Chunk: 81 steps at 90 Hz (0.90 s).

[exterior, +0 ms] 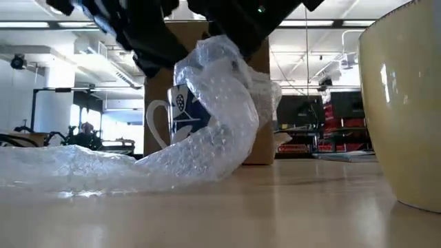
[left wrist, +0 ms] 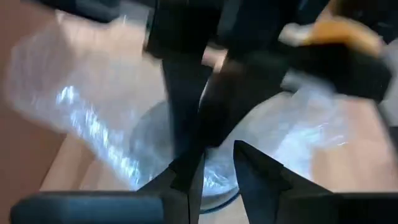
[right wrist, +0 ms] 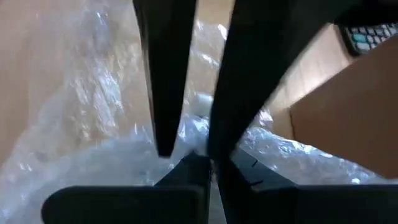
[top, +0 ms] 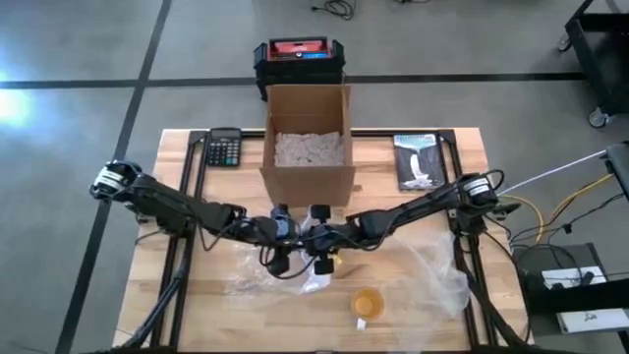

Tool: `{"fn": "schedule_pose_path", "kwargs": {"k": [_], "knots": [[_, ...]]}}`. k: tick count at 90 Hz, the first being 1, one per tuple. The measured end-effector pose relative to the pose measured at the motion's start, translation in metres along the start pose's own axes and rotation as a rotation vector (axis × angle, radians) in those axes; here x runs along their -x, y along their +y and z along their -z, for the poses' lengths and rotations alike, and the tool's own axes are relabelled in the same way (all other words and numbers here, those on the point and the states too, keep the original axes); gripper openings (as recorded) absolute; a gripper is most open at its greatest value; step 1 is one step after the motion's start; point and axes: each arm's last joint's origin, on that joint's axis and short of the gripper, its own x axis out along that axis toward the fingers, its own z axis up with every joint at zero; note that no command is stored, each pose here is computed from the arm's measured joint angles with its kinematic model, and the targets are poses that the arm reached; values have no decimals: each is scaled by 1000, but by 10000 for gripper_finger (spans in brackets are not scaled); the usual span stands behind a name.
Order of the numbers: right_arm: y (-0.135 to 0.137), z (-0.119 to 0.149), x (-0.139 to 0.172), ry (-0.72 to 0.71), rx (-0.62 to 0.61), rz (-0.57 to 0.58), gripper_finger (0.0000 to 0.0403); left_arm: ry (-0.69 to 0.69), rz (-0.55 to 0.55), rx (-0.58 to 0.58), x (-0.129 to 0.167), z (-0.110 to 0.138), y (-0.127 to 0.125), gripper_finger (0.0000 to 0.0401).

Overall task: Wrap mug
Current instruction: Wrap the blue mug with bubble wrap

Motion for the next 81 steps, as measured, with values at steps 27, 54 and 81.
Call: {"fn": "schedule_pose_path", "kwargs": {"k": [27,54,81], "knots": [[-2,-2,4,77,-48,-8,3,60,-47,7,-21,14,0,74],[-11,-30,30,123,-100,-36,56,71,-54,3,-20,16,1,74],[-17,-40,54,183,3,-76,151,73,-48,7,-20,16,0,74]]}}
